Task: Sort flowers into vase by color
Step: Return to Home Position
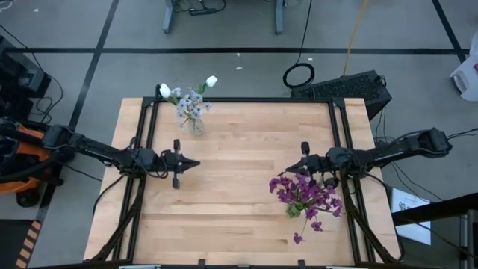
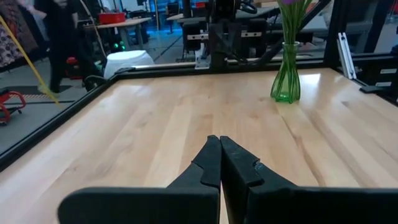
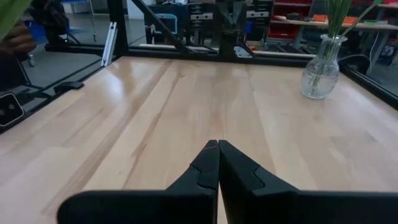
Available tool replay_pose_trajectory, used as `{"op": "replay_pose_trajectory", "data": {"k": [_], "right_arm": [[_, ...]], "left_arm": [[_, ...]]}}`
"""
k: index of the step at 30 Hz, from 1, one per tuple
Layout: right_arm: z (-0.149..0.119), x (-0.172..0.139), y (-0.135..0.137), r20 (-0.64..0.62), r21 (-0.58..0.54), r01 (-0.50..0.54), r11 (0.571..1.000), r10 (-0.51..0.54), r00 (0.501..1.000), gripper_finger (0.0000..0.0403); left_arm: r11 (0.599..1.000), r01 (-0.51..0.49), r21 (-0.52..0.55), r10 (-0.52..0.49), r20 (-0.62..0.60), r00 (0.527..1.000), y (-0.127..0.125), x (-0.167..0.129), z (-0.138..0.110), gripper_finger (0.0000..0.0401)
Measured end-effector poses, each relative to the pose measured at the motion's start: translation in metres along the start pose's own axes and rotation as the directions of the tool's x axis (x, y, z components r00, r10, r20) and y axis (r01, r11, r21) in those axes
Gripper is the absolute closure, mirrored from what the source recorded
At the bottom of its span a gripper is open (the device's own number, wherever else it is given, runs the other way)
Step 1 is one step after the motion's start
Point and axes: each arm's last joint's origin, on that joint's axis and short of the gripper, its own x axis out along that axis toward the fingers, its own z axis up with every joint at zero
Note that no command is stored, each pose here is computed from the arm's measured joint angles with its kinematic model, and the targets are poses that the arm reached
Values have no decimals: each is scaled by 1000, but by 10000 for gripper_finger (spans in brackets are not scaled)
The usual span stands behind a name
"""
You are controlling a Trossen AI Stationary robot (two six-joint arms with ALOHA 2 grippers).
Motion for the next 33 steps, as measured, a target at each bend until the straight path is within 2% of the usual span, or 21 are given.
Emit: {"op": "replay_pose_trajectory", "data": {"k": [18,33], "right_arm": [[7,-13,0,42,-15,2,1000,-1,999,403],[10,-21,0,71,-29,1,1000,1,997,403]], "left_arm": [[1000,3,4,-2,-6,1000,4,-18,2,399],[998,26,56,-28,23,999,6,-31,4,399]]}}
